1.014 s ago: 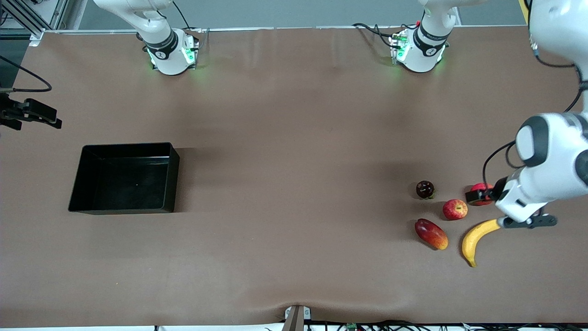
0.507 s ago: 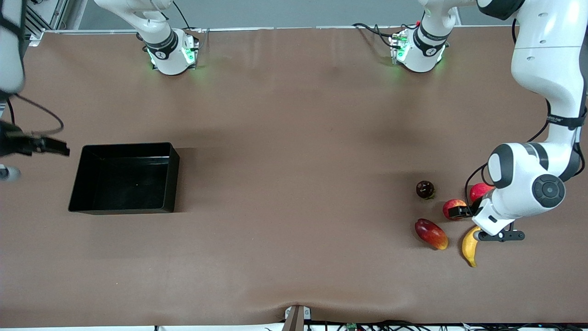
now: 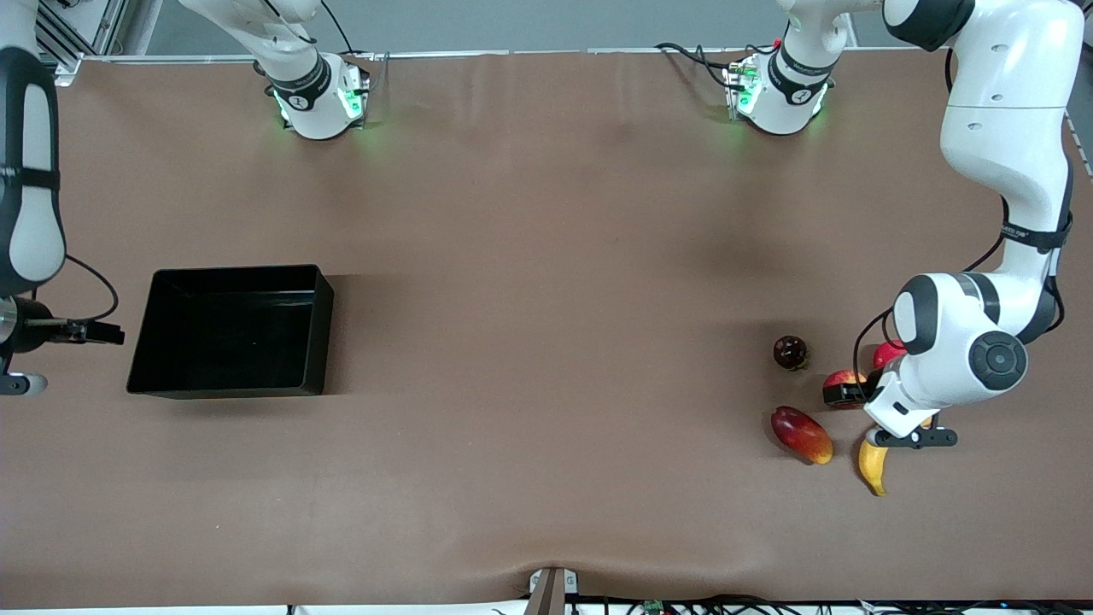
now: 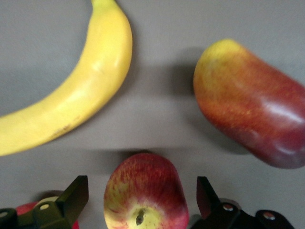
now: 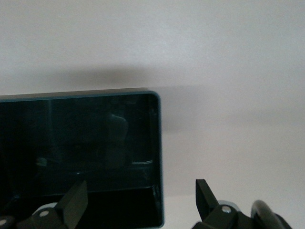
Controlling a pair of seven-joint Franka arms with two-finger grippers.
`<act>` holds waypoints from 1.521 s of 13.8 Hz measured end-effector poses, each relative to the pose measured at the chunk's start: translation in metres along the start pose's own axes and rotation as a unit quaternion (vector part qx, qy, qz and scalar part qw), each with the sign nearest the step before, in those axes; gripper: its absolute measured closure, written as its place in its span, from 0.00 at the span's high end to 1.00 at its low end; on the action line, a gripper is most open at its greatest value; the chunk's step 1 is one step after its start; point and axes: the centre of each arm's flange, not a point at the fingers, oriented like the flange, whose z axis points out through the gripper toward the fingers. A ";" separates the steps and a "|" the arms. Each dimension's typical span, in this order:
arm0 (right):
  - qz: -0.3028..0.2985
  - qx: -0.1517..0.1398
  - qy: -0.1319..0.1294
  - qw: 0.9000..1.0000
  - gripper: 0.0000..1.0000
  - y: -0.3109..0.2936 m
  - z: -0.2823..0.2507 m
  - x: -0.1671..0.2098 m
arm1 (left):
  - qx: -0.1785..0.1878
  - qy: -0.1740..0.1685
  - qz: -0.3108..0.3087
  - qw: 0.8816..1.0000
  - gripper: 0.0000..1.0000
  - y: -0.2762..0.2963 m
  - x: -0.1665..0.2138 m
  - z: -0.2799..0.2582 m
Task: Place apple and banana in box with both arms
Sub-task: 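Grasp the red-yellow apple with the left gripper while the right gripper reaches the box, then hold the apple while the right gripper pushes the black box toward the fruit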
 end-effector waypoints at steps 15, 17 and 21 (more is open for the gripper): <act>-0.005 0.043 -0.068 0.997 0.05 0.019 0.139 0.003 | 0.002 -0.013 0.002 1.000 0.73 0.001 -0.007 -0.016; -0.003 0.063 -0.083 0.995 0.06 0.016 0.120 0.004 | 0.004 -0.018 0.002 1.000 0.73 0.002 -0.010 -0.042; -0.020 0.106 -0.103 0.989 0.06 -0.017 0.071 0.013 | 0.007 -0.020 -0.001 1.000 0.73 0.003 -0.016 -0.085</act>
